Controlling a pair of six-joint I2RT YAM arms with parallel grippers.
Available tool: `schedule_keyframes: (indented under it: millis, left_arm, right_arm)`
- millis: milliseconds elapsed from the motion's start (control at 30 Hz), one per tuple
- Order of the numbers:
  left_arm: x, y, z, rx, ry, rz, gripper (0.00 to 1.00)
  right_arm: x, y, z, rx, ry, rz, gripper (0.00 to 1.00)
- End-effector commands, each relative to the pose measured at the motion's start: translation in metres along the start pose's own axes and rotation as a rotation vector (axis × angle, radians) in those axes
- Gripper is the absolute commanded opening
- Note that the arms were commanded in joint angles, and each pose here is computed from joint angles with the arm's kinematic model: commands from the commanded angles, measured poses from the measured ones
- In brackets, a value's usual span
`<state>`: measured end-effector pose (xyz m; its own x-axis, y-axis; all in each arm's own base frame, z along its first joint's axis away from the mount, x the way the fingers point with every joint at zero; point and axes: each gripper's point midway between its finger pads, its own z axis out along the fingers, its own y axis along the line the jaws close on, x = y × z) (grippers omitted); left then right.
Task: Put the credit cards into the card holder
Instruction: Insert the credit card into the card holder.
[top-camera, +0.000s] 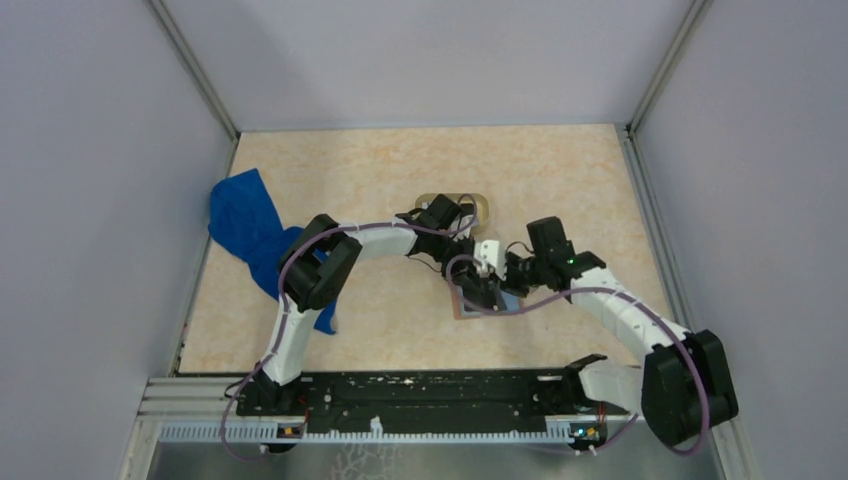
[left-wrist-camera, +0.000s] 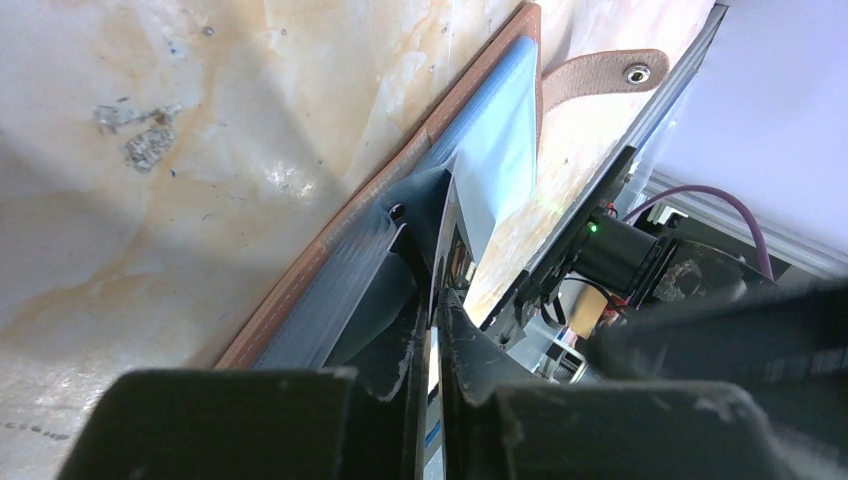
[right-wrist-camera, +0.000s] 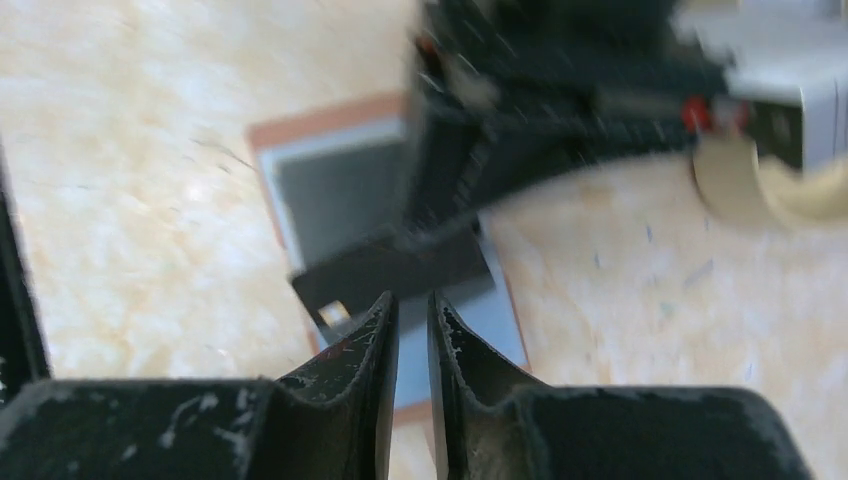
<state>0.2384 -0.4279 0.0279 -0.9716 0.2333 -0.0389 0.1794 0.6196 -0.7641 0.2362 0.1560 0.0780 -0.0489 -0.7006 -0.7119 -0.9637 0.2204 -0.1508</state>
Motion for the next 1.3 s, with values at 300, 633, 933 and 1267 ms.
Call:
schedule_keyframes:
  millis: [300, 633, 933, 1267]
  left_arm:
    - [0.016, 0.063, 0.017, -0.181, 0.016, -0.034, 0.15]
    - [0.017, 0.064, 0.018, -0.182, 0.018, -0.032, 0.16]
    - [0.017, 0.064, 0.018, -0.183, 0.019, -0.032, 0.18]
    - [0.017, 0.064, 0.017, -0.182, 0.019, -0.028, 0.2]
  right_arm:
    - [-0.034, 0.042, 0.046, -0.075, 0.002, -0.361, 0.02]
    - [-0.026, 0.03, 0.052, 0.001, 0.058, -0.361, 0.02]
    - [-0.012, 0.03, 0.056, -0.009, 0.134, -0.365, 0.02]
    - [0.003, 0.025, 0.053, -0.016, 0.236, -0.366, 0.02]
